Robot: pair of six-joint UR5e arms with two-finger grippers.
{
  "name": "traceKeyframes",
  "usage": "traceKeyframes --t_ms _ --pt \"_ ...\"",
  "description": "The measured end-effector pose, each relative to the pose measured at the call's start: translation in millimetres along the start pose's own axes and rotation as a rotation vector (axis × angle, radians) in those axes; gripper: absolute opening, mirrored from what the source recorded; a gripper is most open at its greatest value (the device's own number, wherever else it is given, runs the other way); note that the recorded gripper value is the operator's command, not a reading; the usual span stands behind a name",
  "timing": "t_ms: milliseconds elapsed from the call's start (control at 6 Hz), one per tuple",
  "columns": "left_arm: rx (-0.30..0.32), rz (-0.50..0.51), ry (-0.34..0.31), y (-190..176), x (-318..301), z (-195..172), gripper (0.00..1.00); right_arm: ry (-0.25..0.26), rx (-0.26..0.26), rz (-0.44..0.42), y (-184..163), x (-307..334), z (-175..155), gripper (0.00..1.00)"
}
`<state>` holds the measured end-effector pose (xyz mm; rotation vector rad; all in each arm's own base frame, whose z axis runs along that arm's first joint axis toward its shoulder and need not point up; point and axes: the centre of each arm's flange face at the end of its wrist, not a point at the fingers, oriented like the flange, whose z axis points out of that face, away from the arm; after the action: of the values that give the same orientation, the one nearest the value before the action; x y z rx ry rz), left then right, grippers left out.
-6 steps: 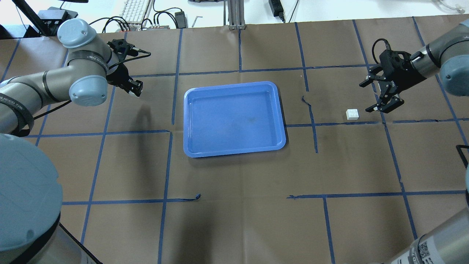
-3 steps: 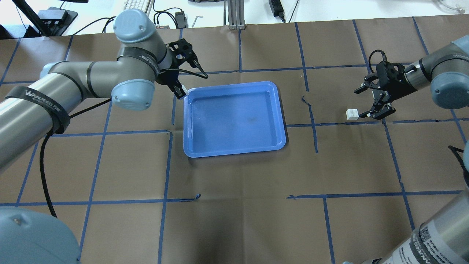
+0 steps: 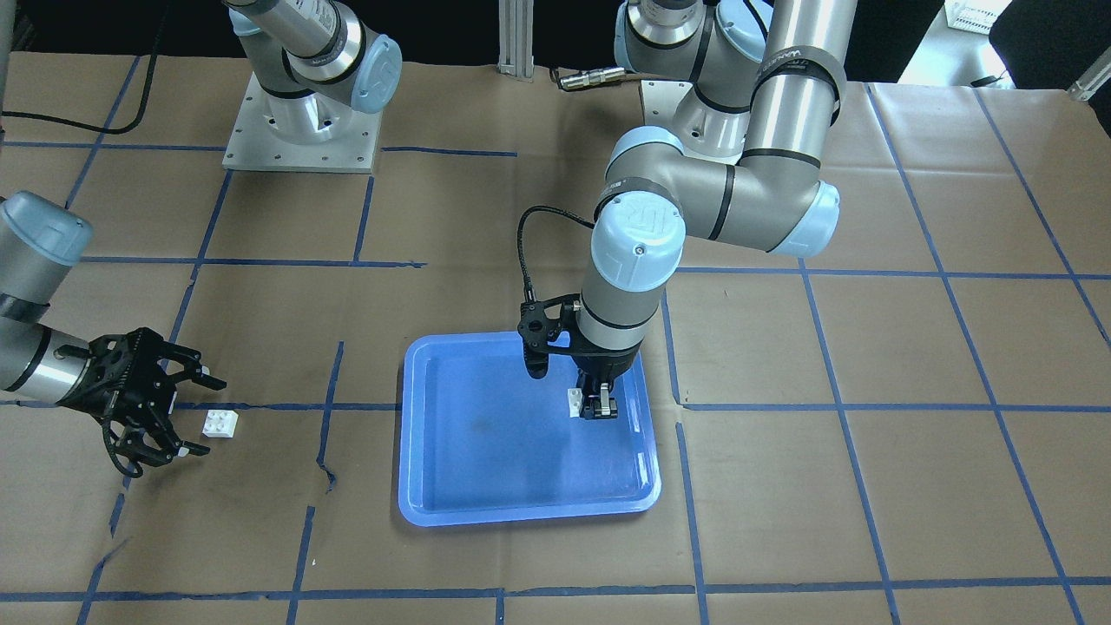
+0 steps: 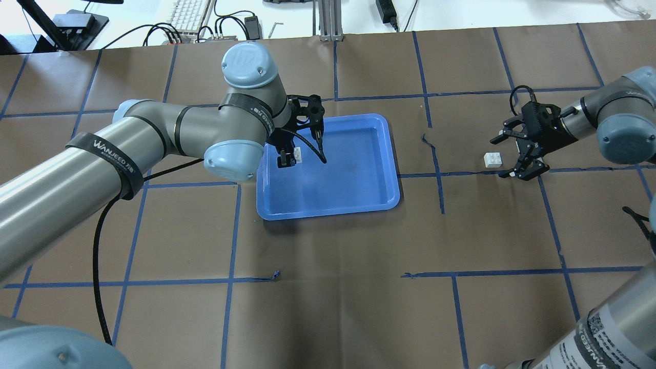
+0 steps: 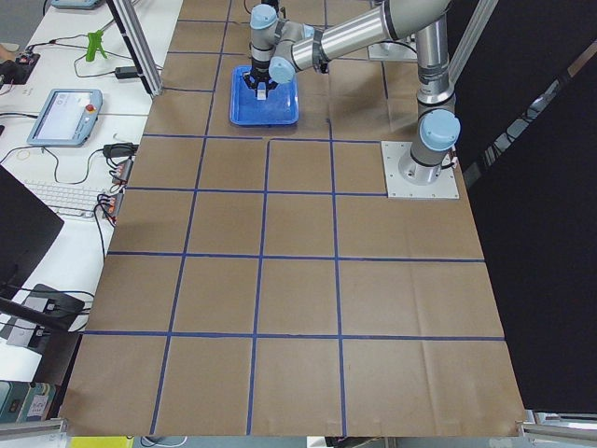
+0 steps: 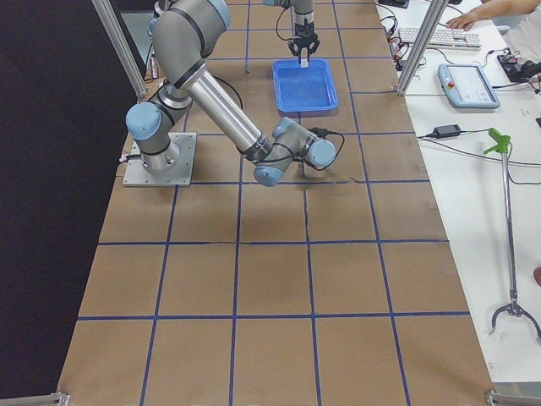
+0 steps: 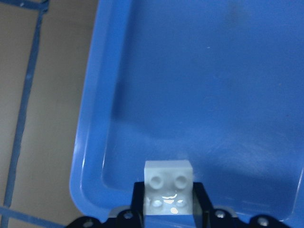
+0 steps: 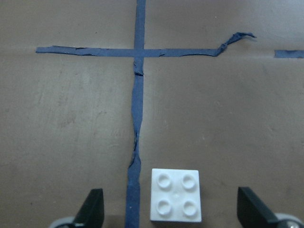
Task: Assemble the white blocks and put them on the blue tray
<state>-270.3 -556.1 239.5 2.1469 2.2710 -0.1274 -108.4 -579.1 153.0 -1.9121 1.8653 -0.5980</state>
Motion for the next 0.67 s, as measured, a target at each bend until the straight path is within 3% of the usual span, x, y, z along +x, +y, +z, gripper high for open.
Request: traceKeyframes --t_ms 167,333,500,667 --pt "-0.005 0.021 0.025 -7 9 15 0.16 0.0 -0.001 0.001 1 -1 0 0.67" --pt "-0.011 0.037 0.041 -16 14 33 0.2 0.003 -0.002 0.003 2 0 -1 0.56" --pt "-0.011 0.042 0.045 -22 14 48 0.64 0.005 -0.002 0.006 3 0 -3 0.42" --pt "-0.009 0.043 0.044 -25 12 55 0.98 0.009 -0.003 0.007 4 0 -4 0.38"
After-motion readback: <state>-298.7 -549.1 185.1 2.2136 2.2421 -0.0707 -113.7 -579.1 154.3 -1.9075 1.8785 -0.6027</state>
